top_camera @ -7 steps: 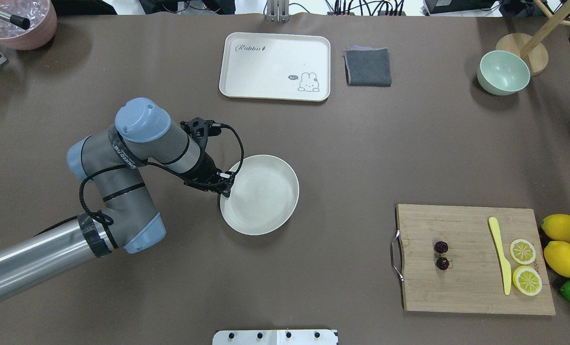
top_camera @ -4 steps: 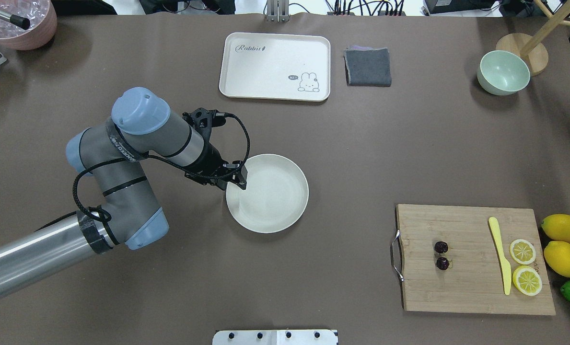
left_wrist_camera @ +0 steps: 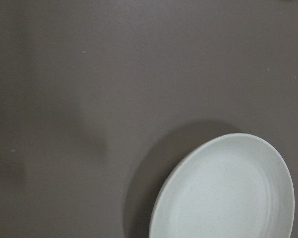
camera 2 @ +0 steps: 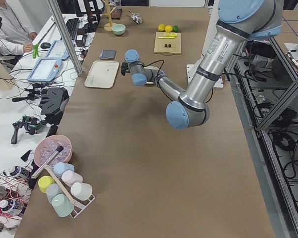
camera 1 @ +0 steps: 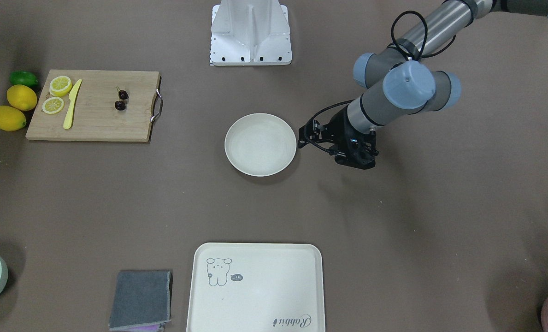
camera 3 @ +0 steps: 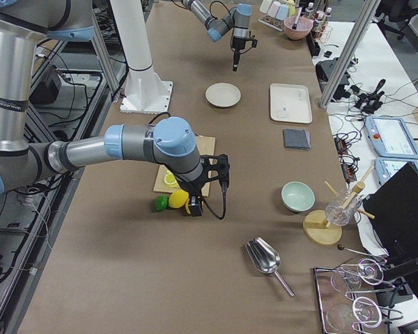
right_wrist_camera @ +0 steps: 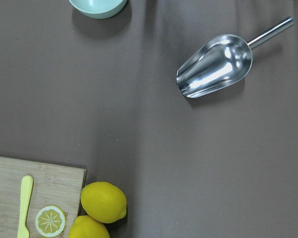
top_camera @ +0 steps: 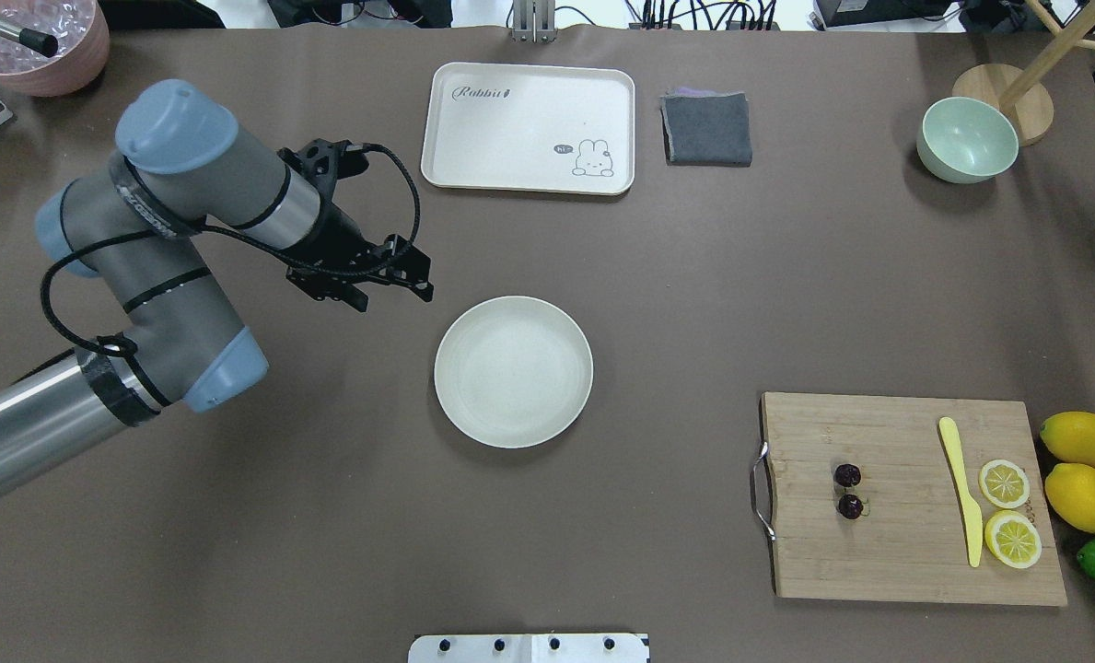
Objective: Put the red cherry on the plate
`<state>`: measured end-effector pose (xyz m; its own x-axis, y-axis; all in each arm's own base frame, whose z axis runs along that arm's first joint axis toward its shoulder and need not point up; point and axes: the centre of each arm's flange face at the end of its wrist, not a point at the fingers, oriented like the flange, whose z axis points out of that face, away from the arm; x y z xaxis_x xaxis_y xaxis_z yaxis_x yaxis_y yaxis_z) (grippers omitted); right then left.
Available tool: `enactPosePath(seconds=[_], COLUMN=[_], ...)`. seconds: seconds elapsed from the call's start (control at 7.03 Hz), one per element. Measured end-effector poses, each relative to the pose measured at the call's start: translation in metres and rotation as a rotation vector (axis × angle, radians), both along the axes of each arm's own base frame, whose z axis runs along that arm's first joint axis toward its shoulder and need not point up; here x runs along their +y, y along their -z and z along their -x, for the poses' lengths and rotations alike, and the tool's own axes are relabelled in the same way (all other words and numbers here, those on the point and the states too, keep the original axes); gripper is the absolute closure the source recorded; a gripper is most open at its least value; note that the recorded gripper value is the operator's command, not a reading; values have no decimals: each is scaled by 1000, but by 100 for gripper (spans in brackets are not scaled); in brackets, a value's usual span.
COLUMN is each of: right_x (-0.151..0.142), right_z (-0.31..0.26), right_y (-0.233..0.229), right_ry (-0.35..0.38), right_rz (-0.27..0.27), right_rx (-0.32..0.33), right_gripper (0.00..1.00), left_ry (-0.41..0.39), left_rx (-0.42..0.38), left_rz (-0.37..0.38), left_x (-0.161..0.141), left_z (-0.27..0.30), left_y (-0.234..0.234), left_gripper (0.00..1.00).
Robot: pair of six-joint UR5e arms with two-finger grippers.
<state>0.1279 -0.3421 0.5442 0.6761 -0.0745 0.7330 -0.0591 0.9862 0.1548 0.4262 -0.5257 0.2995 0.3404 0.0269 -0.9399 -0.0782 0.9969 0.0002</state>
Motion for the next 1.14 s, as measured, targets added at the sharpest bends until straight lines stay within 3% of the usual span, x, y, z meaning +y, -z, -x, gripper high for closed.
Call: enactPosePath(seconds=[0.43,0.85,1.0,1.14], right_x=[12,12,17,19], right_z=[2,4,4,4], right_y=[-14,-39,-42,-44], right_ry=[0,19,21,20], right_rz=[36,78,86,90], right_rx=[-1,5,7,8], right_gripper=[0,0,0,0], left_ry=[9,36,38,41], left_rx=[-35,-106,-101,-99], left_rz=[3,-11,-27,-42], left_x=[-40,-23,-17,-9], left_z=[129,265,304,327], left_y=[-114,-270,-304,-324], left_gripper=[10,15,5,3])
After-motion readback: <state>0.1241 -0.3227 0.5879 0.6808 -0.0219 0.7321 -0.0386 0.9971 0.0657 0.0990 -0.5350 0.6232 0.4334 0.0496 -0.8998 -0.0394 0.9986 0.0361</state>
